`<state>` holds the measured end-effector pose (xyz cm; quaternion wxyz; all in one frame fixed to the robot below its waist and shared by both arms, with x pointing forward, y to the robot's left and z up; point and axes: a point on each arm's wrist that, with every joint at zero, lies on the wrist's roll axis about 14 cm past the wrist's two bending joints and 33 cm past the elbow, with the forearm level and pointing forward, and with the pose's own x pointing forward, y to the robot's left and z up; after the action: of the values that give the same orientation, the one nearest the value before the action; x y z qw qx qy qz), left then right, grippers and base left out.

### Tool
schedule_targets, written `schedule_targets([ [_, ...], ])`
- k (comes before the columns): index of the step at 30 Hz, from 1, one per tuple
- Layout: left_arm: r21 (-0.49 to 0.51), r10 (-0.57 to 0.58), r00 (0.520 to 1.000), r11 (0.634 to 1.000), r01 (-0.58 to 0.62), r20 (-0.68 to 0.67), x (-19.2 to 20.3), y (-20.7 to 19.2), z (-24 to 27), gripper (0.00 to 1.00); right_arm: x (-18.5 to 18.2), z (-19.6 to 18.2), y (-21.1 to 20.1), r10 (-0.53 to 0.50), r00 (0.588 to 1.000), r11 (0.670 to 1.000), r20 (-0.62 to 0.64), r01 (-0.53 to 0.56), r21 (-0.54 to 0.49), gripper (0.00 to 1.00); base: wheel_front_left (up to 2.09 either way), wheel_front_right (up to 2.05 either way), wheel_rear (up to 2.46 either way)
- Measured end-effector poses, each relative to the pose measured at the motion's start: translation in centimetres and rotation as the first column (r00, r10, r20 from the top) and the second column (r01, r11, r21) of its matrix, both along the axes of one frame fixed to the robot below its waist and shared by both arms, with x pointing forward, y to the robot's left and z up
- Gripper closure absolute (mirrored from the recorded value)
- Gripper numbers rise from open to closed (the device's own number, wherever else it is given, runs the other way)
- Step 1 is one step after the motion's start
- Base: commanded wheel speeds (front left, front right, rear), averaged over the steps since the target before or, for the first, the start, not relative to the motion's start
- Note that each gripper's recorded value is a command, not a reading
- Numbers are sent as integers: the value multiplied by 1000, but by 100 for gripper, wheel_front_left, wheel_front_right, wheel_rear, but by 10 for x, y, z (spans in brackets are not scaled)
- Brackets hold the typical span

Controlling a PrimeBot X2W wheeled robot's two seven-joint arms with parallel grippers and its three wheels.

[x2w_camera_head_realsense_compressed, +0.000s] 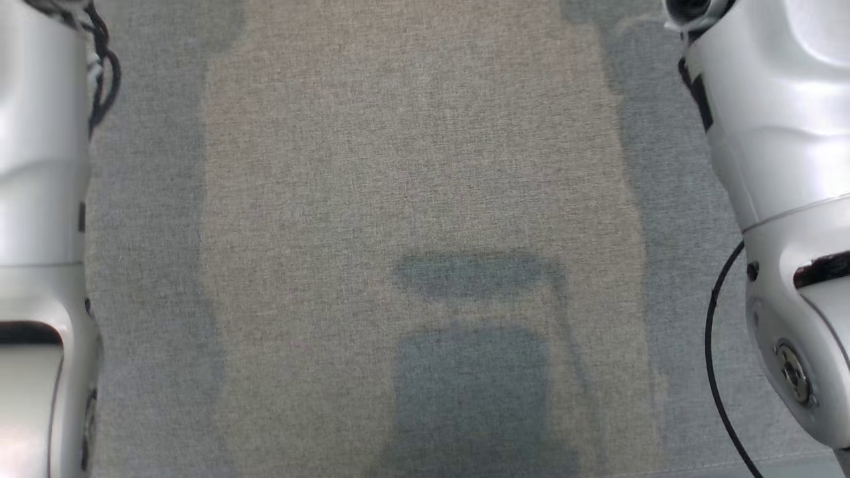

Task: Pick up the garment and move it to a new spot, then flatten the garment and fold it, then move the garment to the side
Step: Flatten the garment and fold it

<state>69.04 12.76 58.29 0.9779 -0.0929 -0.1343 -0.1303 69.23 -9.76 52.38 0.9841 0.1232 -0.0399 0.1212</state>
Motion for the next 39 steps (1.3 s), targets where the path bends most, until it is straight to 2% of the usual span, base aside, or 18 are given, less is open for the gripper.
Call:
schedule_targets([
  [4, -10, 14, 994, 1000, -15, -107, -17, 16, -56, 100, -10, -56, 11, 24, 993, 999, -120, -21, 25, 100, 0, 0, 0],
  [8, -27, 32, 992, 999, -36, -122, -37, 34, -69, 100, -20, -74, 7, 24, 986, 999, -164, -19, 32, 100, 0, 0, 0],
  [18, -116, 9, 994, 993, -22, -113, -99, 40, -71, 100, -53, -82, -8, 7, 976, 992, -217, 20, 122, 100, 0, 0, 0],
  [25, -209, 65, 986, 973, -97, -153, -160, 56, -80, 100, -84, -71, -10, 11, 978, 971, -206, 39, 237, 100, 0, 0, 0],
  [30, -263, 91, 981, 955, -134, -171, -202, 57, -77, 100, -112, -58, -17, 8, 985, 959, -175, 42, 281, 100, 0, 0, 0],
  [39, -250, 91, 959, 955, -160, -269, -271, 51, -91, 100, -181, -52, -31, -13, 985, 945, -173, 69, 319, 100, 0, 0, 0],
])
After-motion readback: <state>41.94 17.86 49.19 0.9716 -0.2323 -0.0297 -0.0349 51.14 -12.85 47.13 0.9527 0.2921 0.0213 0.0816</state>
